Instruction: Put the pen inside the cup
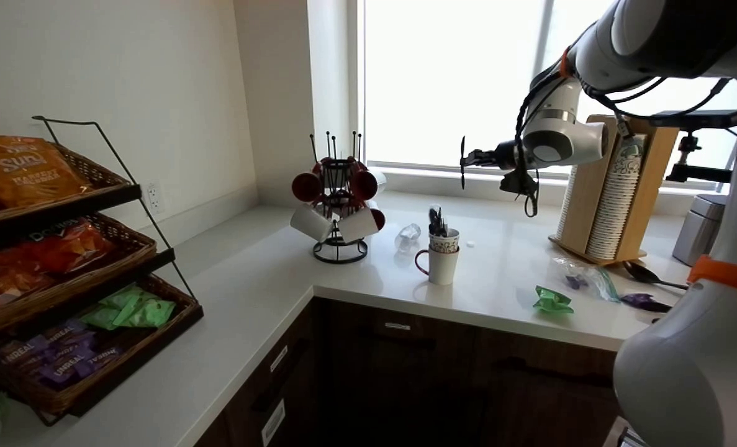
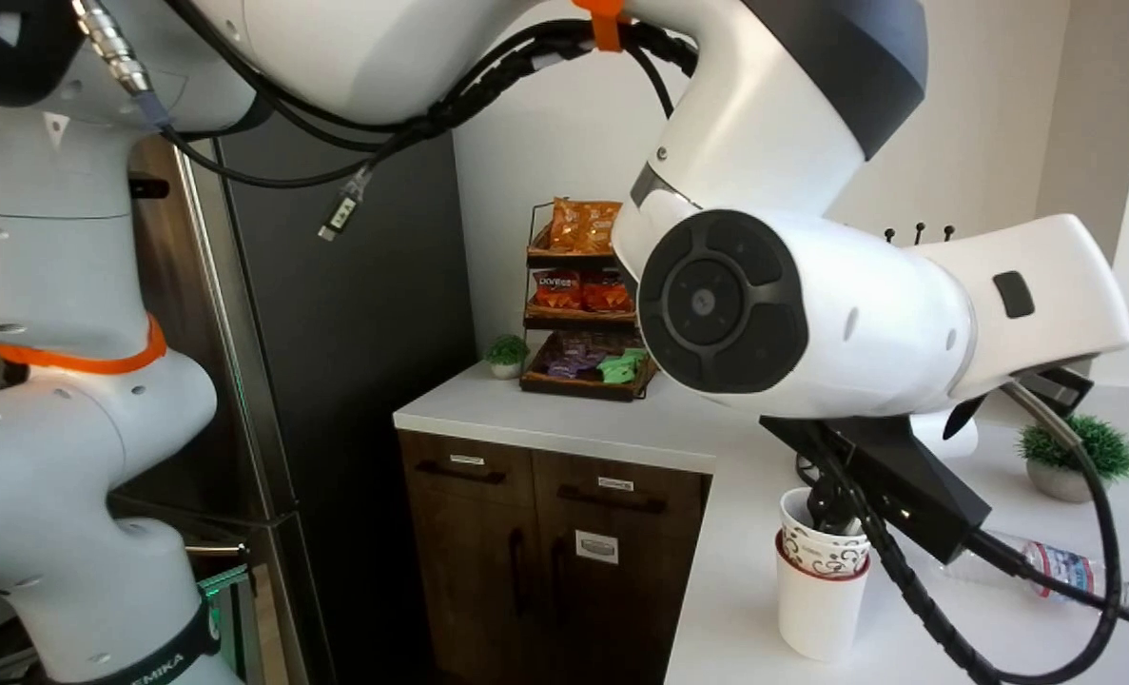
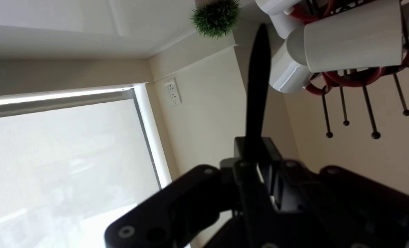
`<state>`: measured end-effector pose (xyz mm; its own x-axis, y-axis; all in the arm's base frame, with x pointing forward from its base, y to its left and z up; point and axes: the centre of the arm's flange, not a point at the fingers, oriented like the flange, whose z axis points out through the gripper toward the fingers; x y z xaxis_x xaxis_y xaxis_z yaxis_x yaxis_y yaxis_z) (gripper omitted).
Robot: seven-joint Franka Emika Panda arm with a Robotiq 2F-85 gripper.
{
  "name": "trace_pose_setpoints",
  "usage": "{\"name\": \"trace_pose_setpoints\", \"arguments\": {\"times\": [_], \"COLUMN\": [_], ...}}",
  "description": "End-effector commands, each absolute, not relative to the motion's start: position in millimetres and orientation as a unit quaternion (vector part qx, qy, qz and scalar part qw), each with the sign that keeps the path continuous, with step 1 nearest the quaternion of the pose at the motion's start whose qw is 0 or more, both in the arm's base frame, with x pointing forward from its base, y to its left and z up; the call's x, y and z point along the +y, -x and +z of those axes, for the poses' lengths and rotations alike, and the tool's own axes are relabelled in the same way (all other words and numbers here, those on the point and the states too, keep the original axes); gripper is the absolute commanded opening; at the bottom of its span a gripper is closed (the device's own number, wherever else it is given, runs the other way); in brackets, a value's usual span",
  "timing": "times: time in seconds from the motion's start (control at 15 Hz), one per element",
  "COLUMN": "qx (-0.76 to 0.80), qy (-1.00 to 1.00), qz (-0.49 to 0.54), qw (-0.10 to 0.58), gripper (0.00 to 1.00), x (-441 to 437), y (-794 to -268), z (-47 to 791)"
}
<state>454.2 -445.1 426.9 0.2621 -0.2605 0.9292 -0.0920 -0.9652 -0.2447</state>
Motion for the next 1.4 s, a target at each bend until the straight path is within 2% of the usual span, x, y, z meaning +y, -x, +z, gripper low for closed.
{"name": "trace_pose_setpoints", "arguments": {"times": [0.0,1.33], "qx": [0.111,0.088], "qy": [0.791,0.774], "qz": [-0.597,-0.617], "qw": [0.070,0.111], "gripper": [0.03,0.03], "x": [-445,-371], "y": [-454,-408], "z": [427,328]}}
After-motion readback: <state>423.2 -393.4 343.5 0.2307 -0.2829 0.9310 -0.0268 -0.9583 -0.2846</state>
